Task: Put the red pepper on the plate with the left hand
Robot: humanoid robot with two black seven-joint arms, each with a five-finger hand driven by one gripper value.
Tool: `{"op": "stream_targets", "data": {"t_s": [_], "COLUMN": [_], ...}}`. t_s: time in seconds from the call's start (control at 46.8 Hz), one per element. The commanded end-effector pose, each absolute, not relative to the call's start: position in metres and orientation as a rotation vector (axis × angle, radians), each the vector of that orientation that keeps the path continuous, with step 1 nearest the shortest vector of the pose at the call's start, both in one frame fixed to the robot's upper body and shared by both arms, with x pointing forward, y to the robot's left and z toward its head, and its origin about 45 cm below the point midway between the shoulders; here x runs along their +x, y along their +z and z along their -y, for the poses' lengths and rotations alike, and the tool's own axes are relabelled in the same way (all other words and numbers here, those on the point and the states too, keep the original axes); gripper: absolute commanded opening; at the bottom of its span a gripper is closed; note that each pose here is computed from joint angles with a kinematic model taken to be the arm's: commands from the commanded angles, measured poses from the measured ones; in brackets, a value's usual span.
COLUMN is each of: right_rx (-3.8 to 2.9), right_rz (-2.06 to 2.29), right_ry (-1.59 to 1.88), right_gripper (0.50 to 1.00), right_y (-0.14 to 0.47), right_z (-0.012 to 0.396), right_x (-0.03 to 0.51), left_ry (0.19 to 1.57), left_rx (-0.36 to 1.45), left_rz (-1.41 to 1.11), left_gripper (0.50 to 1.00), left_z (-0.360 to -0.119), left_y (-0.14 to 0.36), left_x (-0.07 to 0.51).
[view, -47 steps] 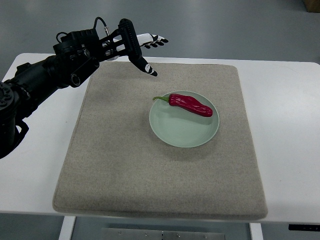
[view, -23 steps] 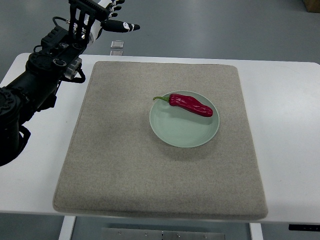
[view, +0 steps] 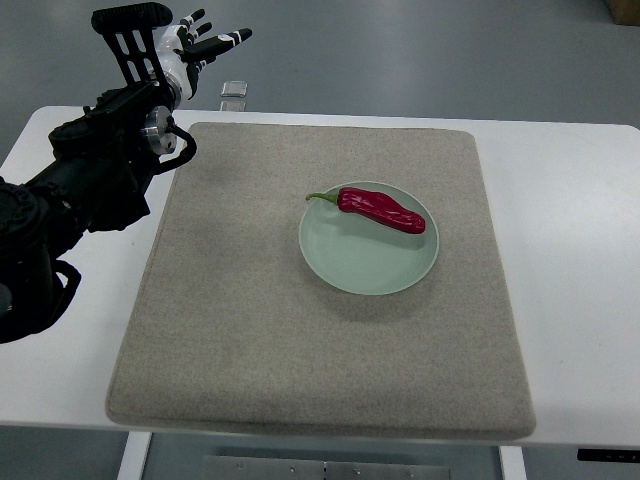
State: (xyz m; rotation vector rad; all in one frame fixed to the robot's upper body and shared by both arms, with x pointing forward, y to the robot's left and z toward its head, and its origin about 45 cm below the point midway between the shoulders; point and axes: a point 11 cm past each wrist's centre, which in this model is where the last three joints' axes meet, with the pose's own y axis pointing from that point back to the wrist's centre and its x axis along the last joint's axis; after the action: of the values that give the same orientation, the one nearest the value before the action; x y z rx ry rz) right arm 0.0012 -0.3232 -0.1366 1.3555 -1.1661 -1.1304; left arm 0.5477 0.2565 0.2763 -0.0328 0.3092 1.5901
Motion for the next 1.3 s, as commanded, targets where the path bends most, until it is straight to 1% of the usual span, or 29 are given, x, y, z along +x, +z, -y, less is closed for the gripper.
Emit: {"op": "stream_targets", "data": {"t_s": [0.0,0.128,0.342,0.47,0.662,1.282], "right_rx": [1.356,1.356,1.354,1.356,1.356,1.356], "right_rz": [1.167,1.167,1.166,1.167,1.167,1.167], "right_ry": [-1.131,-1.131,-1.132,-1.131,-1.131,-1.131], "right_gripper": [0.932,0.932,0.932,0.932,0.932,0.932], "right_y": [-0.137,-0.137,-0.137,-0.137,-0.137,-0.137], "right_z": [0.323,0.323,0.323,0.323,0.323,0.323], "right_x": [0.001,0.001,0.0,0.001,0.001,0.001], "left_ry": [1.567,1.546,1.468,1.498,1.497,1.488], "left_rx": [-0.106,-0.21,-0.285,-0.266,-0.246,-0.267], "left_rz": [-0.352,-0.388,-0.406,-0.396,-0.42,-0.437], "left_gripper": [0.979,0.979,0.979,0.979,0.979,0.99], "left_z": [-0.27,-0.286,-0.284,-0.29,-0.289,-0.289], "left_y": [0.273,0.276,0.28,0.271,0.256,0.253], "left_x": [0.546,0.543,0.542,0.539,0.534,0.532]}}
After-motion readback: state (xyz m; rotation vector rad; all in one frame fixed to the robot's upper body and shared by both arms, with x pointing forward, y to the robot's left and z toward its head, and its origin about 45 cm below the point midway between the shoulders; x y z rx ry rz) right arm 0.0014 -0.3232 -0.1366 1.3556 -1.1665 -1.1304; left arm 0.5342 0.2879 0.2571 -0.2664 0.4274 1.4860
